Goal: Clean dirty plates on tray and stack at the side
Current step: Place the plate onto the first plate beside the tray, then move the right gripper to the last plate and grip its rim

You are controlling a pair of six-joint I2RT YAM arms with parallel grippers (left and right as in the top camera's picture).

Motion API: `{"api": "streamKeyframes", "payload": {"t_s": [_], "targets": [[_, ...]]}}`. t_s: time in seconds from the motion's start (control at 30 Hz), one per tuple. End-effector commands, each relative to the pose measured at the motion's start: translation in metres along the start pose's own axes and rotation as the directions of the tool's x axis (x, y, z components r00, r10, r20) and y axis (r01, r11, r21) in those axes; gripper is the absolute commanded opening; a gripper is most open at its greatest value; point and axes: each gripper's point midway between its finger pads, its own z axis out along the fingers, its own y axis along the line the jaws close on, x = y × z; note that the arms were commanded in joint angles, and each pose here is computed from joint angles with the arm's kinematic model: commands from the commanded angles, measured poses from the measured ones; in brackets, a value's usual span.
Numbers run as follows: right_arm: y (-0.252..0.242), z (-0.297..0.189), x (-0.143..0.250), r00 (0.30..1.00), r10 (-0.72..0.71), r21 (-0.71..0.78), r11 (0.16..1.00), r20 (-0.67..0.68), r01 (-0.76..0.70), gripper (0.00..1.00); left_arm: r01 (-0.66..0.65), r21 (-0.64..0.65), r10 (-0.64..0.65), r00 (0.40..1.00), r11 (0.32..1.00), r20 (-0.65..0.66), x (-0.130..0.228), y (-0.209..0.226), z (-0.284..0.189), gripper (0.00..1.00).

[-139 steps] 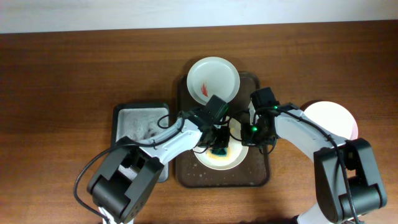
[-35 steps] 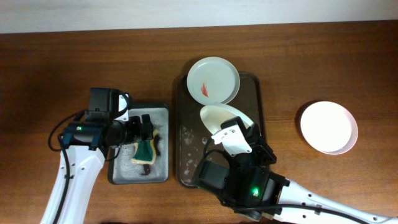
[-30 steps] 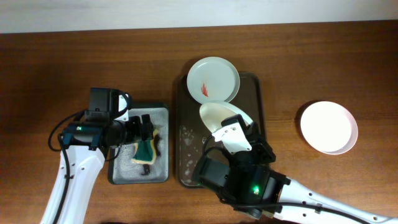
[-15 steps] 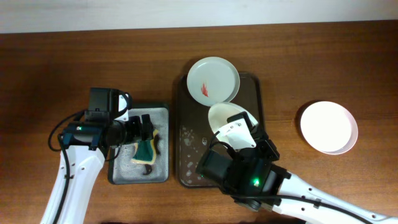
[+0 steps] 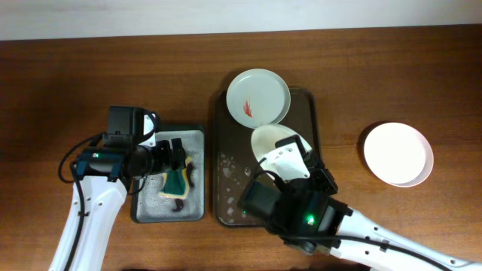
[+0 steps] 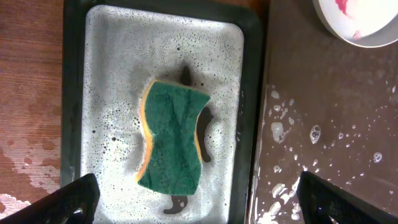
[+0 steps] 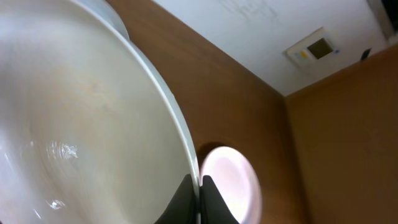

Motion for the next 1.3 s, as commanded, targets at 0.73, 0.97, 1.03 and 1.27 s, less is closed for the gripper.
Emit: {"api": "streamKeyframes", "payload": {"t_s": [0.73, 0.97, 1.03, 1.27], "targets": [[-0.171, 0.186, 0.216, -0.019, 0.812, 0.338, 0.222, -0.583, -0.915, 0.04, -0.009, 0.012, 0.009, 1.0, 1.0, 0.012, -0.002, -0.002, -0.004, 1.0], [-0.151, 0.202, 0.271, -0.194, 0.745, 0.45, 0.156, -0.638, -0.88, 0.57, -0.009, 0.012, 0.009, 1.0, 1.0, 0.012, -0.002, -0.002, -0.004, 1.0], [-0.165, 0.201, 0.226, -0.095, 0.756, 0.281, 0.12, -0.647, -0.952, 0.66, -0.009, 0.012, 0.009, 1.0, 1.0, 0.012, -0.002, -0.002, -0.004, 0.99], [-0.099, 0.113, 0.021, 0.64, 0.583, -0.478, 0.431, -0.5, -0.766, 0.68, -0.009, 0.012, 0.009, 1.0, 1.0, 0.012, -0.002, -0.002, -0.004, 1.0]]}}
